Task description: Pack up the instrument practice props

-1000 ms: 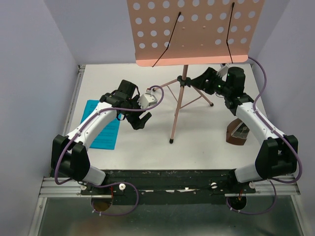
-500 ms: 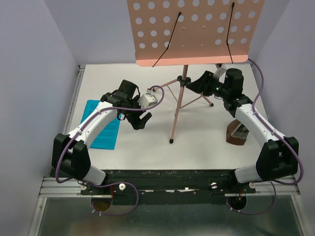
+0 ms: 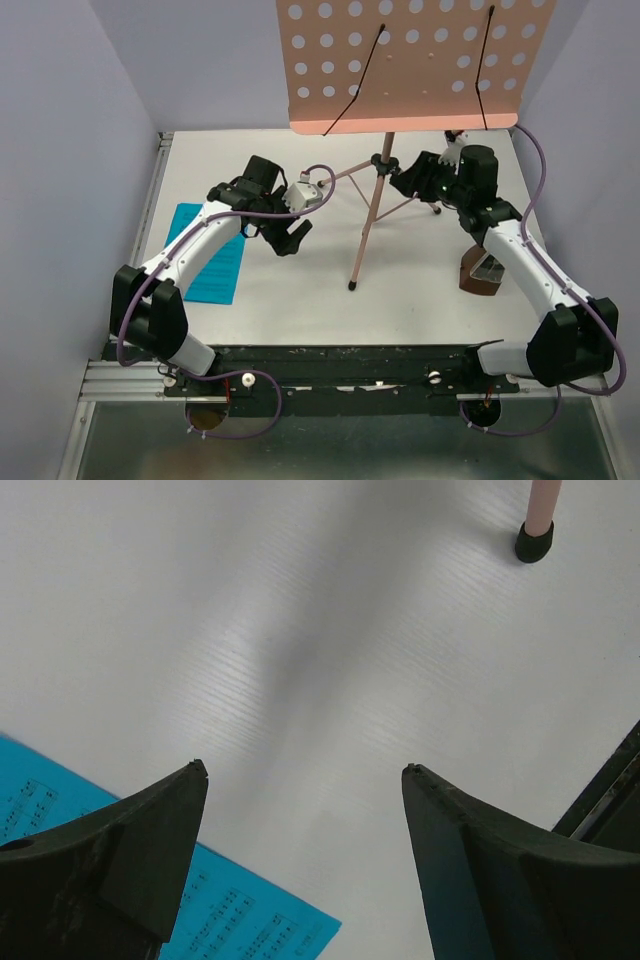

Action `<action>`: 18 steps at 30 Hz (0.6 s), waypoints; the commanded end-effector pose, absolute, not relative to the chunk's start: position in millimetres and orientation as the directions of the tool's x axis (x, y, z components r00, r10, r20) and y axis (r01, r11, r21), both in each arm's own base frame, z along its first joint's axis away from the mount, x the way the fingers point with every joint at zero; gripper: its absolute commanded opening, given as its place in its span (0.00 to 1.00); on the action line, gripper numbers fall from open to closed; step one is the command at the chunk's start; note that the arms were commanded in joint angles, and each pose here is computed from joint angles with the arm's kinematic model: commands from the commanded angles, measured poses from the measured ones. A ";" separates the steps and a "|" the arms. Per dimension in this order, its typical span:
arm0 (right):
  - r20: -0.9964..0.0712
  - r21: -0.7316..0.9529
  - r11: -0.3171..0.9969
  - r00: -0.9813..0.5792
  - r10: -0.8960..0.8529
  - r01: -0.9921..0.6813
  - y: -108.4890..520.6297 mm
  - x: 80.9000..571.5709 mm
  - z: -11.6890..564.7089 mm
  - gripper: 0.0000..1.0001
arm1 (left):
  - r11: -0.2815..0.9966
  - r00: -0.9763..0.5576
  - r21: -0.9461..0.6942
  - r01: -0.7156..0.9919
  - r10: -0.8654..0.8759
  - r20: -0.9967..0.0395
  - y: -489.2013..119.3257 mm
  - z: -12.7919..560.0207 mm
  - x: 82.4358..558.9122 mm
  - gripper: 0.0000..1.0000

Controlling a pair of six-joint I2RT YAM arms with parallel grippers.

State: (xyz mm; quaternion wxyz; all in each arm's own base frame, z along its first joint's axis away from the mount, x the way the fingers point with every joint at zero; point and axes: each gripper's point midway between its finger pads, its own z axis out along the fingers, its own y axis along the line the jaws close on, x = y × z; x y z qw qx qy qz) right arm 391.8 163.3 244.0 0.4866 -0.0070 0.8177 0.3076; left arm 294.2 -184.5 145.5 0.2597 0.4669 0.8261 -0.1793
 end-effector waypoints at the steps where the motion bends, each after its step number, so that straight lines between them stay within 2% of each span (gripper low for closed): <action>1: -0.808 0.374 0.911 -0.543 0.229 -0.173 124.2 386.8 210.5 0.65 | 0.513 -0.424 -0.056 0.857 0.637 -0.644 -195.5 158.4 311.8 0.88; 5: -0.913 0.294 0.882 -0.381 0.145 -0.369 137.0 387.1 242.9 0.68 | 0.515 -0.435 -0.068 0.854 0.638 -0.636 -195.9 155.7 312.6 0.88; 9: -0.988 0.148 0.810 -0.113 0.101 -0.568 155.8 382.6 281.8 0.70 | 0.510 -0.441 -0.079 0.857 0.645 -0.624 -194.9 152.0 308.1 0.88; 14: -0.994 0.069 0.746 0.015 0.105 -0.663 173.1 387.3 319.0 0.71 | 0.509 -0.450 -0.088 0.856 0.650 -0.613 -193.2 150.0 304.3 0.88; 18: -0.987 0.027 0.740 0.098 0.125 -0.672 178.0 397.7 348.0 0.71 | 0.511 -0.448 -0.079 0.856 0.657 -0.606 -191.0 151.4 304.2 0.88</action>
